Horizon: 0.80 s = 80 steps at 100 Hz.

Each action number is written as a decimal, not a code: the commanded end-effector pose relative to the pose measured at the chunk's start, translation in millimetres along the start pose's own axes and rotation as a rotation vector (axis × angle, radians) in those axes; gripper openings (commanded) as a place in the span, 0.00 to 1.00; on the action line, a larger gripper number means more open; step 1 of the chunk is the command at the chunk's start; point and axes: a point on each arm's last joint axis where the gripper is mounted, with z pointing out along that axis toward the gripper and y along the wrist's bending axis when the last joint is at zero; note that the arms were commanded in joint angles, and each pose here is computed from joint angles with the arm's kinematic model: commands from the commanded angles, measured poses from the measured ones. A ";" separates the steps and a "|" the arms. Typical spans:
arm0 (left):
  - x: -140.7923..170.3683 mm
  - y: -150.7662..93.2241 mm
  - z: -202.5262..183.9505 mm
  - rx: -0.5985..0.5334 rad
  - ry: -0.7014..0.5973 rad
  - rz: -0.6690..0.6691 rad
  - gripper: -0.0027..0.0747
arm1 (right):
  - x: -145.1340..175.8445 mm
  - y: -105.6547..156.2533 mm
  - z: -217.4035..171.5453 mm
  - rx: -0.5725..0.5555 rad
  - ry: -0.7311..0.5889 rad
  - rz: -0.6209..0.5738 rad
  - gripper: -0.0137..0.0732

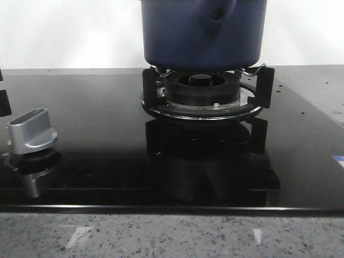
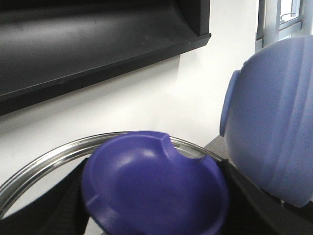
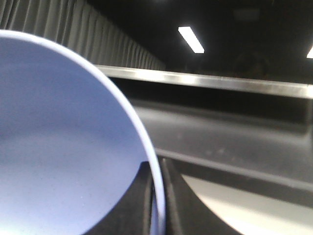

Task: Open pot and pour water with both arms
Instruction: 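Tilt the blue bowl with the right gripper, pouring water into the saucepan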

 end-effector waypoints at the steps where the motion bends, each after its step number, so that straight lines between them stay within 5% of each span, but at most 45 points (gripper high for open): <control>1: -31.6 -5.7 -12.4 -0.017 -0.120 -0.023 0.48 | -26.7 -10.5 3.0 0.054 -0.142 -0.006 0.10; 80: -32.0 -6.2 -12.5 -0.011 -0.124 -0.027 0.48 | -23.6 -13.3 3.1 0.075 -0.073 0.015 0.10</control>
